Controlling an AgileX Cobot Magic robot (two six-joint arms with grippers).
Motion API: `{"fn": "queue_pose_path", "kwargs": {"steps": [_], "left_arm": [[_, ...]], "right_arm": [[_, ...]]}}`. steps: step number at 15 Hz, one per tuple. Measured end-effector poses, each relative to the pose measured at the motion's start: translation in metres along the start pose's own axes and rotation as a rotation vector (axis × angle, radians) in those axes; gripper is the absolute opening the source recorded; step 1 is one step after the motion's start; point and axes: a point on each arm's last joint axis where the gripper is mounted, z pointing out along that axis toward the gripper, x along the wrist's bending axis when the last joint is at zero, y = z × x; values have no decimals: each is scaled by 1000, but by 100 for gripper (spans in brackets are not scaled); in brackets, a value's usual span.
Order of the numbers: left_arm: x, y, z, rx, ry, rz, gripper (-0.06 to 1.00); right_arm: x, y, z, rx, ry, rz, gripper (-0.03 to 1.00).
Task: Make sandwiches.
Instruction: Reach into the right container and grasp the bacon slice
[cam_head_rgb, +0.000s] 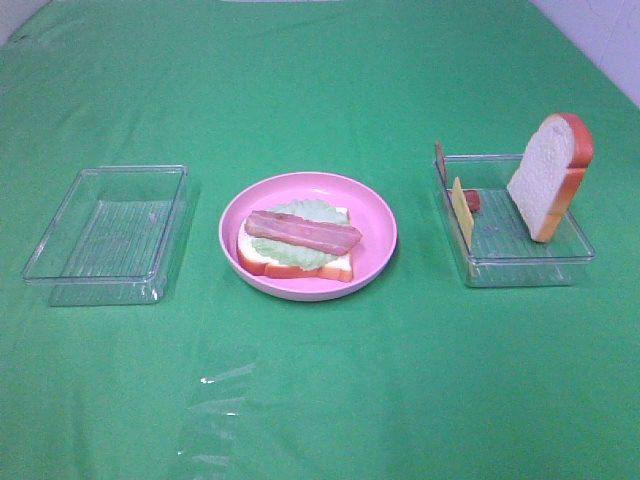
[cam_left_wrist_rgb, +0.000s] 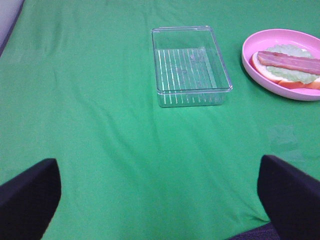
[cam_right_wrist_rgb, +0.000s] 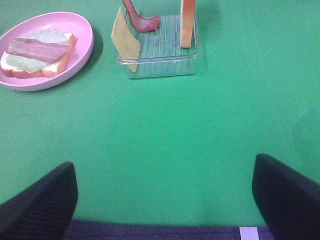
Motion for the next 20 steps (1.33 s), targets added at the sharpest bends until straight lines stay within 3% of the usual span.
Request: {"fn": "queue_pose_path", "kwargs": {"steps": [5, 7, 11, 16, 20], "left_arm": [[0, 1, 0, -8, 40, -21, 99], [0, 1, 0, -8, 42, -22, 99], [0, 1, 0, -8, 42, -22, 99], [0, 1, 0, -8, 42, -22, 99], [0, 1, 0, -9, 42, -22, 99]], "right_arm": [[0, 1, 0, 4, 0, 0, 90], [1, 15, 5, 64, -3, 24, 90], [5, 93, 26, 197, -13, 66, 90], [7, 221, 130, 457, -21, 19, 90], [13, 277, 183, 549, -4, -13, 90]]}}
